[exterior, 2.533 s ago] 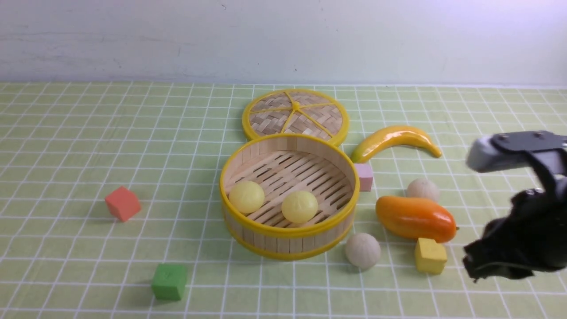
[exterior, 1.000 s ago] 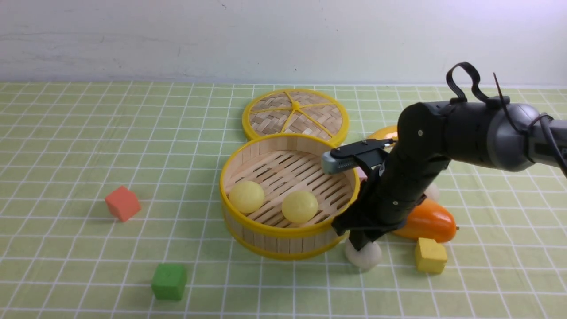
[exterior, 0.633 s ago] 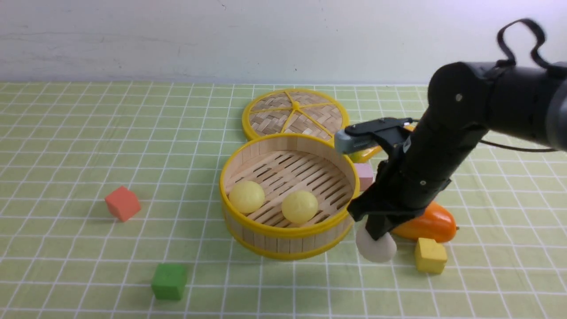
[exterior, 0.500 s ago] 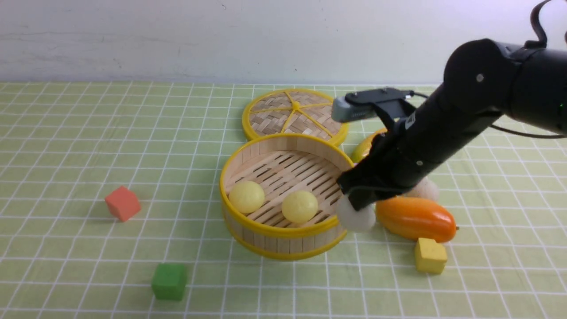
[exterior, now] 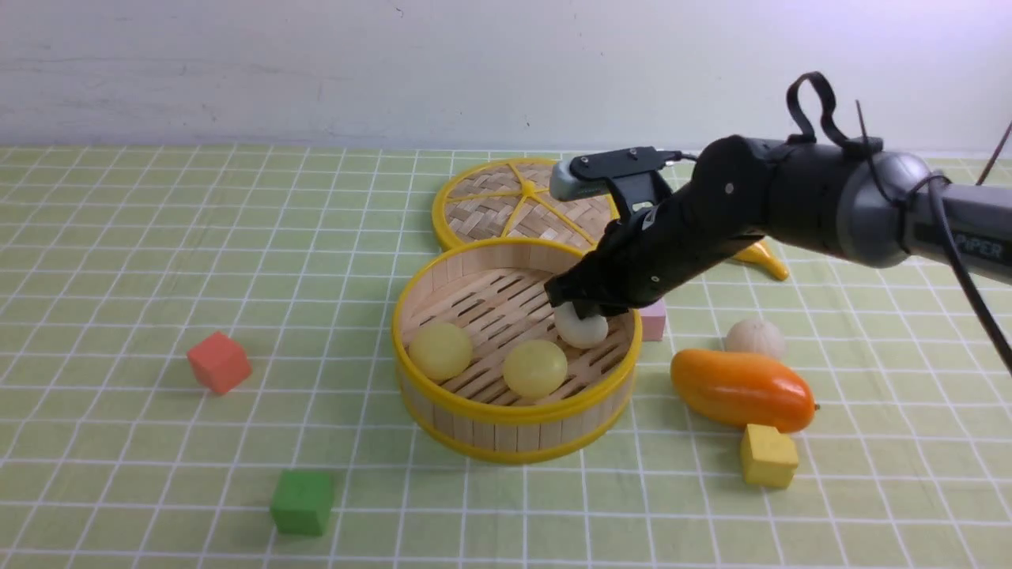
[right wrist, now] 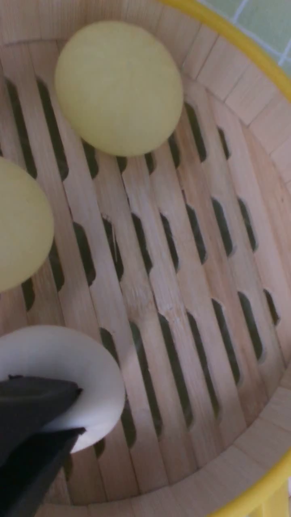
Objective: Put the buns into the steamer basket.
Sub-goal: Use the right arm to put the steamed stuffed bun into the steamer, then use the right arm to grab a steamed stuffed bun
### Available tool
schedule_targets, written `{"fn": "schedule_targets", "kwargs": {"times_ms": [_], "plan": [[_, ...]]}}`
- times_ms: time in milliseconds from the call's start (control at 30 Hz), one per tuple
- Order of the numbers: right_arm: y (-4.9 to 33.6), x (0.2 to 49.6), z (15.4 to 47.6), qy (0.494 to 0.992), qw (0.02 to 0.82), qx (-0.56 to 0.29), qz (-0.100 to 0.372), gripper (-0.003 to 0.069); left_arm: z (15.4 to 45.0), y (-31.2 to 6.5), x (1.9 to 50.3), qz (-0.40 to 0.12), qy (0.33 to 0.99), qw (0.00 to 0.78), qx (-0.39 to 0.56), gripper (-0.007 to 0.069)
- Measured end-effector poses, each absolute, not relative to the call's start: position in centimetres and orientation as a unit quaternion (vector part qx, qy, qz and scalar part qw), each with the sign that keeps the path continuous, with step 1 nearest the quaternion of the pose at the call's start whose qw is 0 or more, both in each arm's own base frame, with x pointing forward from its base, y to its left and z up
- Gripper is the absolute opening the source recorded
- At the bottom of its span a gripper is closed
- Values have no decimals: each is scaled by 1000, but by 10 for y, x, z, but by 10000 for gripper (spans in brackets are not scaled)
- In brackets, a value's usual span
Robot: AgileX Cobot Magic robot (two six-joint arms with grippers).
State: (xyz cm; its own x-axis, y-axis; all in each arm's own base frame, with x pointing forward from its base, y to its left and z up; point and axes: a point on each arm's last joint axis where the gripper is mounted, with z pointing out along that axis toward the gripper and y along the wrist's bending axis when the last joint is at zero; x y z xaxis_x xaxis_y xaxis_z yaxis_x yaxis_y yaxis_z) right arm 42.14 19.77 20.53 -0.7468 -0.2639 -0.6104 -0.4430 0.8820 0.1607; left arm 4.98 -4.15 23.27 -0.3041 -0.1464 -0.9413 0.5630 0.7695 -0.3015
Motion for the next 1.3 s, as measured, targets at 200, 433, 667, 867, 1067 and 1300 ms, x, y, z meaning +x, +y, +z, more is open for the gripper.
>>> {"fn": "schedule_targets", "kwargs": {"times_ms": [200, 433, 667, 867, 1067, 1300], "plan": [[199, 424, 204, 922, 302, -192, 149, 272, 233, -41, 50, -309, 746, 573, 140, 47], [191, 410, 256, 920, 289, -222, 144, 561, 233, -41, 50, -309, 746, 573, 140, 47], [120, 406, 294, 953, 263, -131, 72, 531, 233, -41, 50, -309, 746, 573, 140, 47], [75, 430, 236, 981, 180, -44, 56, 407, 233, -41, 50, -309, 746, 573, 140, 47], [76, 442, 207, 982, 175, -35, 64, 377, 233, -41, 50, -309, 746, 573, 140, 53], [76, 450, 203, 976, 207, -33, 65, 369, 233, -41, 50, -309, 746, 573, 140, 57]]}}
